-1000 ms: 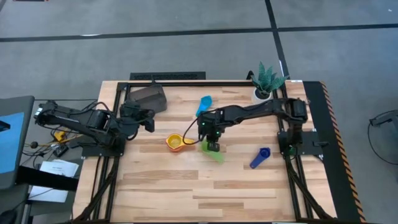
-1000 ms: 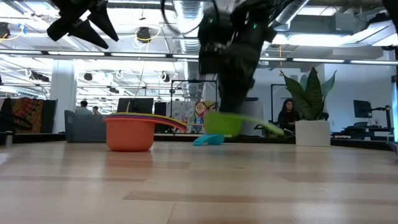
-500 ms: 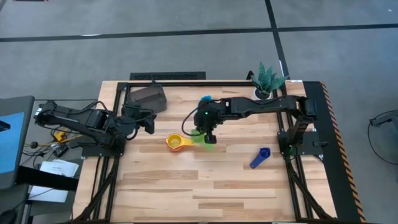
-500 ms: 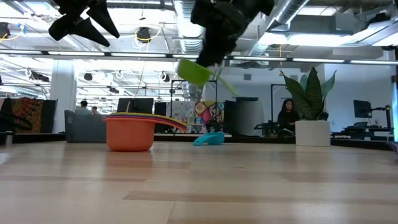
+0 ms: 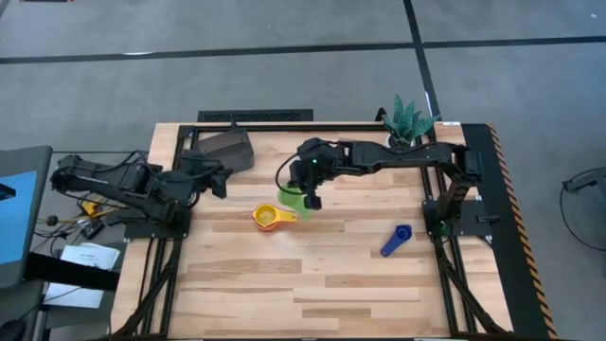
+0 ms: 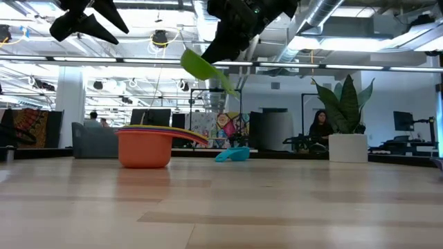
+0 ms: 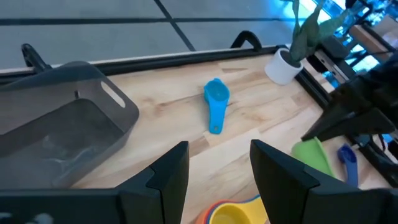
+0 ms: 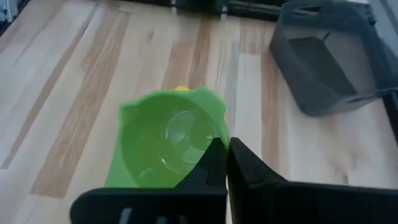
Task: Nest measuring cups in basket
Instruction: Stack the green measuring cup on top of the yellow measuring cup
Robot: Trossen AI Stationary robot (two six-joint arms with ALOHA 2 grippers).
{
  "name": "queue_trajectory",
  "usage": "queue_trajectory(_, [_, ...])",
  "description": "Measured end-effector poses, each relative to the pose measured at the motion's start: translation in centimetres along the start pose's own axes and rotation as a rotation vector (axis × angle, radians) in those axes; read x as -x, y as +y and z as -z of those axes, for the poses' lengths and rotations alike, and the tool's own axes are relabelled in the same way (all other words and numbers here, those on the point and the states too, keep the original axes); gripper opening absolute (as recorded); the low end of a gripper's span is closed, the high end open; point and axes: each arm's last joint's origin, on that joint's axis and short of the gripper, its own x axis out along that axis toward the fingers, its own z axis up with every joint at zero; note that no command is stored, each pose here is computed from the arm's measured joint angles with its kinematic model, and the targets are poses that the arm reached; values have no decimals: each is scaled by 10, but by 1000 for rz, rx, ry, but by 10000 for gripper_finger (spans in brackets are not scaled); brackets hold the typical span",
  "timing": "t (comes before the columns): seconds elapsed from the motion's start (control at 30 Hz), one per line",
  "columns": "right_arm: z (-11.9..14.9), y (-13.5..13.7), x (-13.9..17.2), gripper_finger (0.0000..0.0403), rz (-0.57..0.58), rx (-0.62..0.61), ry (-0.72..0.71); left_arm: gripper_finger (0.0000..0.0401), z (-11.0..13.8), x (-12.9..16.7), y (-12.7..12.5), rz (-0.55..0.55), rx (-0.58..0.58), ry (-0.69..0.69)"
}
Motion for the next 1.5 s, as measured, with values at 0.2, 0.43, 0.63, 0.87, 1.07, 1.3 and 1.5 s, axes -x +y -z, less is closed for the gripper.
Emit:
queue_trajectory(0.2, [-2,-8,1,5,21,-7,-37,160,-1,0,0,-14,-7,-21])
queue_trajectory(0.43, [-19,-18,12,5,22,-10,-111,160,-2,-2,2,-35,-1,-39])
queue_trajectory(0.63, [-27,-31,21,4,29,-19,-150,160,-4,-3,3,-46,8,-41])
queue_trajectory(0.87, [-30,-39,-2,4,-10,-34,-81,160,-5,-4,3,-51,13,-44])
queue_trajectory(1.07, [-42,-40,-31,4,-77,-29,-58,160,-4,-4,2,-36,26,-31])
queue_trajectory(1.3, [-43,-38,-56,4,-137,4,-28,160,-4,-4,2,-24,26,-13])
queue_trajectory(1.5, [-38,-27,-71,4,-194,48,3,160,-4,-4,2,-28,9,-16])
